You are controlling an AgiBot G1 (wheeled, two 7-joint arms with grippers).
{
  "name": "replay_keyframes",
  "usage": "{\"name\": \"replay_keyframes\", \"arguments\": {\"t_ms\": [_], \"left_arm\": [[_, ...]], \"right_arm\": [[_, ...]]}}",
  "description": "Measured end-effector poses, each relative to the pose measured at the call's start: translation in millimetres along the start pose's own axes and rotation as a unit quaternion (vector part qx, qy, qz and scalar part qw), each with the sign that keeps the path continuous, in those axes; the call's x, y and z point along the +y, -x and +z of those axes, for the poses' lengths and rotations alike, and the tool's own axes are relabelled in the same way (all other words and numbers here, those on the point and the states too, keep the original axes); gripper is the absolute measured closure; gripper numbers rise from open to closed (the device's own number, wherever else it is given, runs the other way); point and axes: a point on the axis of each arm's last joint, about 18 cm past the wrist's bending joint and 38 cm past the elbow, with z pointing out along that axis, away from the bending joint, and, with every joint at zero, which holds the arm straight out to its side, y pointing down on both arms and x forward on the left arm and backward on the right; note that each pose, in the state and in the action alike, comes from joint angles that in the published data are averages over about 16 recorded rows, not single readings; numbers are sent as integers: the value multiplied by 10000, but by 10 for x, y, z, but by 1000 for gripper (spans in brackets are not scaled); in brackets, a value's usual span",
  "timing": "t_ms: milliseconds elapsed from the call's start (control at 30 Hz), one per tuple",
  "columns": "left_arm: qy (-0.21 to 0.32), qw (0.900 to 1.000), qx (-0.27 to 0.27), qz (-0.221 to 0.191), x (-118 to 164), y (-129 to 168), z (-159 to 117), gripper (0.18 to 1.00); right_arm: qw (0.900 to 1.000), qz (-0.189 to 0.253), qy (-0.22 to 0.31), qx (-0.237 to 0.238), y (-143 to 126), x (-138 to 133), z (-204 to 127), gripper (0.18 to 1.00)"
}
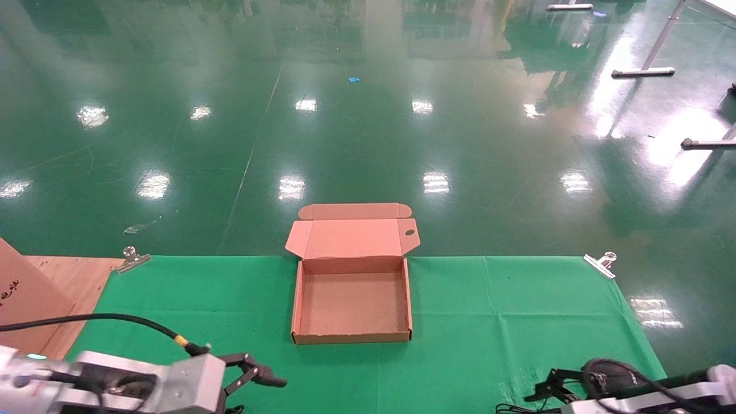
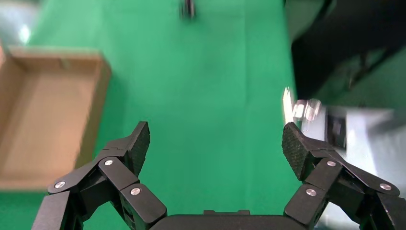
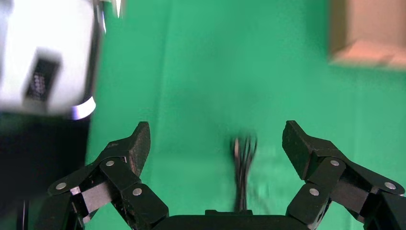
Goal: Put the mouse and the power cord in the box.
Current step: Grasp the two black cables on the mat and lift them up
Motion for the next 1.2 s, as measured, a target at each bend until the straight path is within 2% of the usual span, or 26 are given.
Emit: {"name": "replay_keyframes", "arguments": {"t_ms": [133,300,567,767,1200], "left_arm": [[716,9973,-32,128,216,154,62,183],[1542,9876,-52,301,454,342,127,183],[2471,9679,-63,449,782,552,198,183],[2745,9608,-83,385,978,612,241,183],[2745,9611,-175,255,1165,652,306,183]], "right_arm": [[9970,-271,714,-80,-98,164,124,178],[9894,-508,1359,-103,-231,356,272,178],[9803,-660,1860,-69,-419,632,488,178],[9784,-673,1954,-80,-508,773,659,178],[9805,-660,1847,-121,-585,850,1018,178]]}}
